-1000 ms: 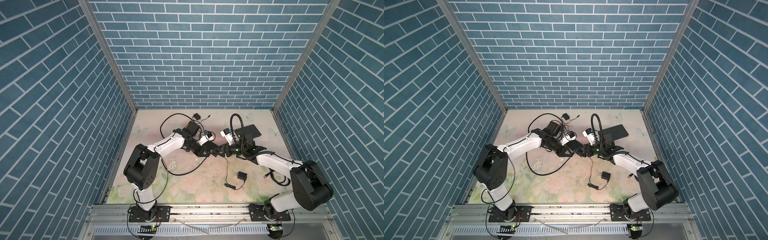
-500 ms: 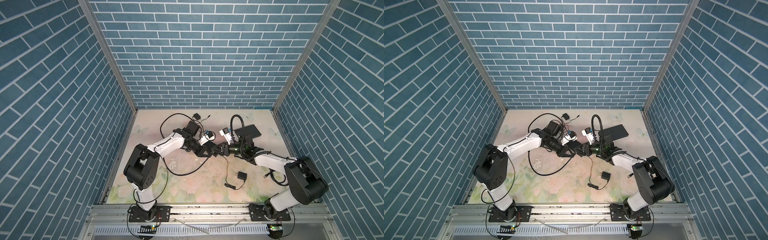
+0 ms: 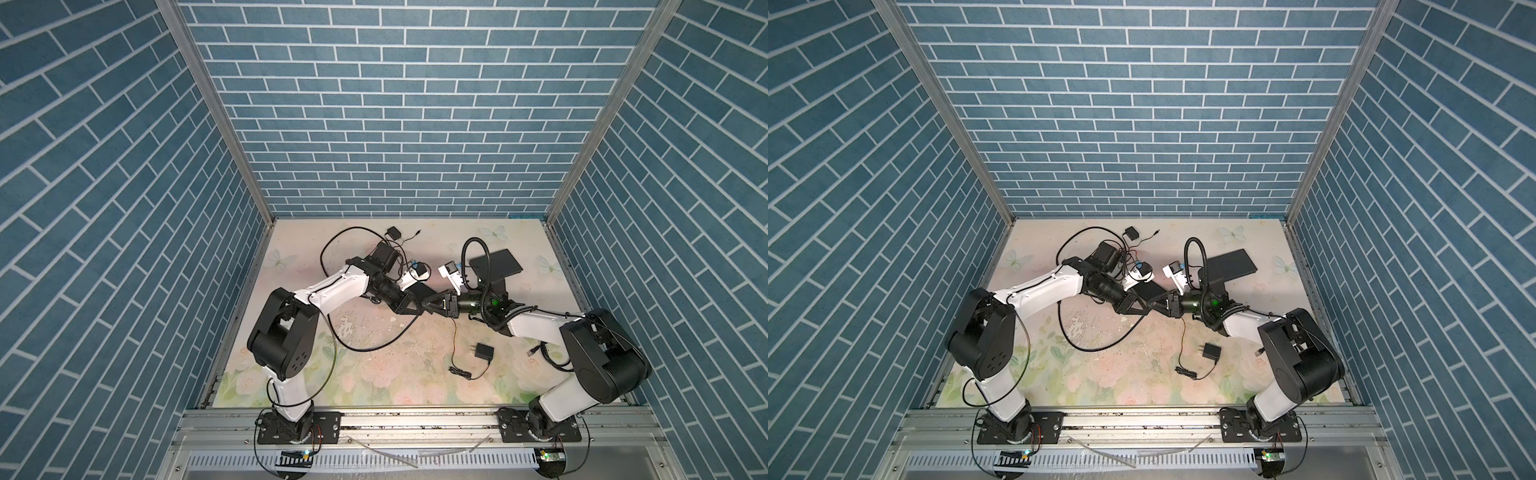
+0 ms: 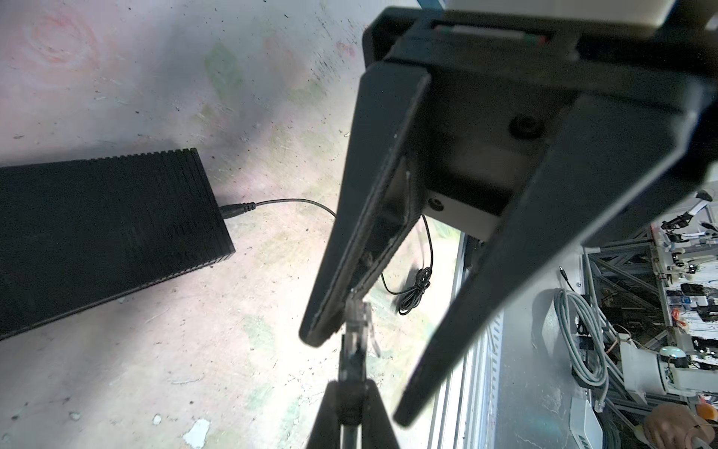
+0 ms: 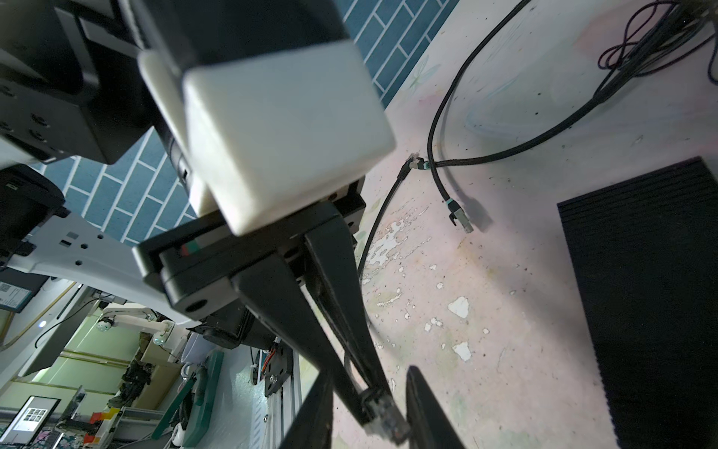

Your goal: Insert the plug into the switch port

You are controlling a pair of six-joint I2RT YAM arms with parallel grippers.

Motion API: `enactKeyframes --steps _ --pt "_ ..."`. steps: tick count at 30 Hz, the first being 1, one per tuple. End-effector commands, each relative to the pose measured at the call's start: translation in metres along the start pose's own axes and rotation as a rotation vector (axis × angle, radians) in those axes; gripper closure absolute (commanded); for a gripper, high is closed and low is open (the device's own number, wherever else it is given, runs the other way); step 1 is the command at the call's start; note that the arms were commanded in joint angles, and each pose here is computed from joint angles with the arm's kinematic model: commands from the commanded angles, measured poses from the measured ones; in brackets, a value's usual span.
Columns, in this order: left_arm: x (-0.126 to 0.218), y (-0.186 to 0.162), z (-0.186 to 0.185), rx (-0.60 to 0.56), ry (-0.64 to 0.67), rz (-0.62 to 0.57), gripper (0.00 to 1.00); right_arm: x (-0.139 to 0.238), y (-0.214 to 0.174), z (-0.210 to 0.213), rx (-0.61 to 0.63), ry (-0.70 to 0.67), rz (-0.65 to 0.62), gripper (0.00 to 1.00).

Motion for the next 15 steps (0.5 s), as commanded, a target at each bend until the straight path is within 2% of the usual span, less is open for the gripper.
enactKeyframes --steps 1,7,9,11,13,15 --pt "0.0 0.001 0.001 -0.013 -0.02 -0.011 0.98 0.001 -0.004 0.001 0.007 0.023 0.0 0.74" --pt "0.001 -0.001 0.002 -0.006 -0.017 -0.014 0.98 0.002 -0.005 0.0 0.008 0.013 -0.013 0.85" --pt "0.002 -0.001 0.004 0.003 0.0 -0.015 0.95 0.003 -0.006 0.0 0.002 0.001 -0.023 0.88" --pt "0.004 -0.002 0.007 0.016 0.038 -0.014 0.84 0.003 -0.006 -0.001 -0.021 -0.015 -0.039 0.9" --pt "0.005 -0.003 0.012 0.029 0.102 -0.008 0.69 0.003 -0.005 -0.005 -0.059 -0.046 -0.059 0.91" --pt "0.008 -0.003 0.013 0.021 0.157 -0.01 0.62 0.004 -0.006 -0.009 -0.112 -0.089 -0.087 0.91"
Point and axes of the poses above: each gripper's point midway between its finger pads, its own x axis back along the fingers, its own z axis along the line the jaws close on, y = z × x, the point moved 10 cm from there along x, back along the fingers, and after that the axes turned 9 degrees about -x, right-handed, at the moved point
